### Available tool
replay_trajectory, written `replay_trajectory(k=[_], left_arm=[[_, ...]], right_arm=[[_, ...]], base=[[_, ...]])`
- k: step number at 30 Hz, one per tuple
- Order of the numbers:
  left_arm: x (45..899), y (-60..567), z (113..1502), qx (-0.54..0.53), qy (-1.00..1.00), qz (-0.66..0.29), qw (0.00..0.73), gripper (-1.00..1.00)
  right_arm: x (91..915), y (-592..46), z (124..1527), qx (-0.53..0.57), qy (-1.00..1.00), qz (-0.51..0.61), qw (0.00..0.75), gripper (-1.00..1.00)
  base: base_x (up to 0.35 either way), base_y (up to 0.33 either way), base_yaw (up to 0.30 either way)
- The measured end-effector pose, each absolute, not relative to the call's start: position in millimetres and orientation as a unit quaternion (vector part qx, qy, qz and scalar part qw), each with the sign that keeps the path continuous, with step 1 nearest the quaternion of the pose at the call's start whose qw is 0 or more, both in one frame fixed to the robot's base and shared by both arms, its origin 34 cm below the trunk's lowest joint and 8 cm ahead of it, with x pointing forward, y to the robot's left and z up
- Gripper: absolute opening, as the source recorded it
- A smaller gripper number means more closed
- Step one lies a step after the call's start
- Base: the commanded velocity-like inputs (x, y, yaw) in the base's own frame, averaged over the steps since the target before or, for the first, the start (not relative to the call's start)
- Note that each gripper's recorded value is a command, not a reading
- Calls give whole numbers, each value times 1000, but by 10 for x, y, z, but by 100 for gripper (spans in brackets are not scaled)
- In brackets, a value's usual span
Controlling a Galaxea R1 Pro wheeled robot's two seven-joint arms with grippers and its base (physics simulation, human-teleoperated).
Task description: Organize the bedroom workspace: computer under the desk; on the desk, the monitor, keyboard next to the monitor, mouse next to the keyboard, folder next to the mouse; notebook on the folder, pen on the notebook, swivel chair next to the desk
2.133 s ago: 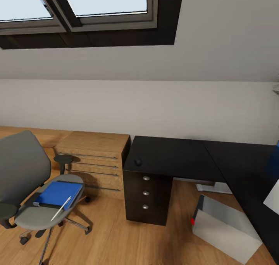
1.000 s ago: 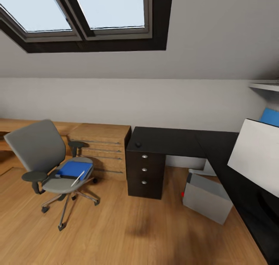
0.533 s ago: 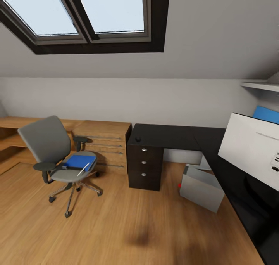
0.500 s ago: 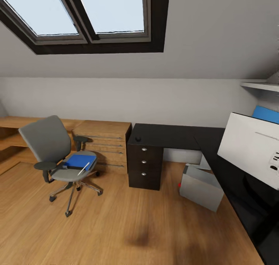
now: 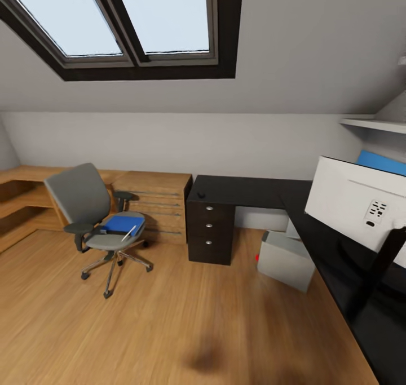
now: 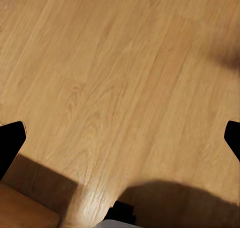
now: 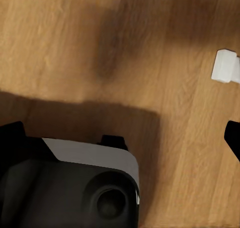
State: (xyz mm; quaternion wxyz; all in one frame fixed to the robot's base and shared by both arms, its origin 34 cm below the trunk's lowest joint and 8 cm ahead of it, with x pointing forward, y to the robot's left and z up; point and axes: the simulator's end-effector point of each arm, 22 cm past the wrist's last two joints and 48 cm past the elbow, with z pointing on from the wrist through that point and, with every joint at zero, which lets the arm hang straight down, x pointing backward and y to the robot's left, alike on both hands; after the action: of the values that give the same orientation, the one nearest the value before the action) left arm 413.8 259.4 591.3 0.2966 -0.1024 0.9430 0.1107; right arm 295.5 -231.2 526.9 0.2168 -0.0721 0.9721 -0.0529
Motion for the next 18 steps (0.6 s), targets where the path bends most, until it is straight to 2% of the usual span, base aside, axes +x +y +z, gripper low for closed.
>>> replay_trajectory(k=[14,18], left_arm=[[4136,2592,5912,-102,943,111,296,100],[4137,2587,5913,-101,943,110,296,100]], right_arm=[[2955,-2313,5269,-72,972,-53,217,100],[2955,-2313,5270,-72,972,-53,217,100]], base=[[-338,-1,0],[-303,-124,0]])
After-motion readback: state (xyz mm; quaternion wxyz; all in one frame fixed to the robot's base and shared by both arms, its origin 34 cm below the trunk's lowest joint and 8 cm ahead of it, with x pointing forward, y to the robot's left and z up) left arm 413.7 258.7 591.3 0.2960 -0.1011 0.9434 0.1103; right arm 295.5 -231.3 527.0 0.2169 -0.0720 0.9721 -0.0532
